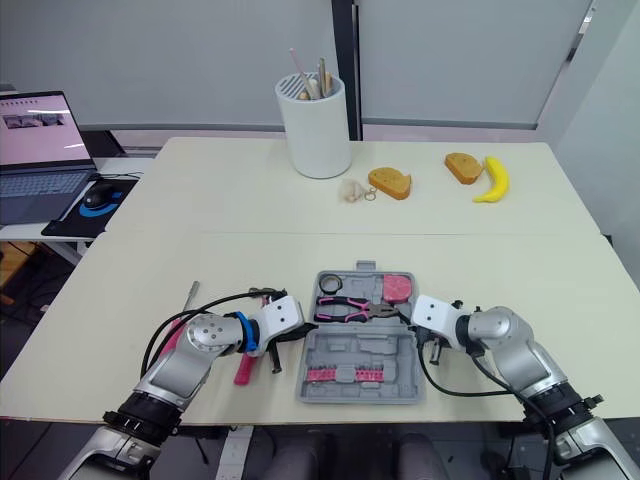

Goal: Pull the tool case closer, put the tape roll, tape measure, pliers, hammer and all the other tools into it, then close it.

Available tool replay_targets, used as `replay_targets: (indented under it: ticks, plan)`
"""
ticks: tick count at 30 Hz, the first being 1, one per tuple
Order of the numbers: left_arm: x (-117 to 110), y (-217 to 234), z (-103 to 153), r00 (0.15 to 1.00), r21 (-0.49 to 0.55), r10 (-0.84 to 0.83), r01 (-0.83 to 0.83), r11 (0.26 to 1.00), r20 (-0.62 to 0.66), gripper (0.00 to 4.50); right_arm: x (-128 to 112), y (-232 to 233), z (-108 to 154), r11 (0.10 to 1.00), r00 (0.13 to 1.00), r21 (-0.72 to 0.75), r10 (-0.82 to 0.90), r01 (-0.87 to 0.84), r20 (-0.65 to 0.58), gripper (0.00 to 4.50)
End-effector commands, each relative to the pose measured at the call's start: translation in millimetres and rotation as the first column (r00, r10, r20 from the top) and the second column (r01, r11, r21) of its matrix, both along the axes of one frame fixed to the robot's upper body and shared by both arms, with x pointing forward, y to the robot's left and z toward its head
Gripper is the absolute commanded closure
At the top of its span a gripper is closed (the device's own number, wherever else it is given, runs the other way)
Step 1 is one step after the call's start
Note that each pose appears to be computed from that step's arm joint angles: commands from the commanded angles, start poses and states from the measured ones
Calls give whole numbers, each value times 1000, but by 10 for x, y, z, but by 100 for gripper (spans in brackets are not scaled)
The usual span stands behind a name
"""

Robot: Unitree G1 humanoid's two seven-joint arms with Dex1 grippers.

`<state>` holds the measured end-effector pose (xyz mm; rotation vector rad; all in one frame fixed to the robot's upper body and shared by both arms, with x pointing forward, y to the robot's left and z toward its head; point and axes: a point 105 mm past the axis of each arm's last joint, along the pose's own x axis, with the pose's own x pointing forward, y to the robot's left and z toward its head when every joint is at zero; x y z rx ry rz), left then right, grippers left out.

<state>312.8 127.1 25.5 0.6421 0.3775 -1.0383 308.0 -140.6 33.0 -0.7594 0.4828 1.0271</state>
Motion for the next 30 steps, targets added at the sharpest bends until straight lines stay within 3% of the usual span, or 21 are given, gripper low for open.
replay_targets:
  ticks: [1,30]
  plan:
    - [11,-120,54,999,-20,-36,37,999,35,450,25,220,169,996,995,53,71,-75,76,448]
    - [109,-63,48,999,-6,-21,21,1000,42,450,136,205,194,997,991,49,46,-53,123,448]
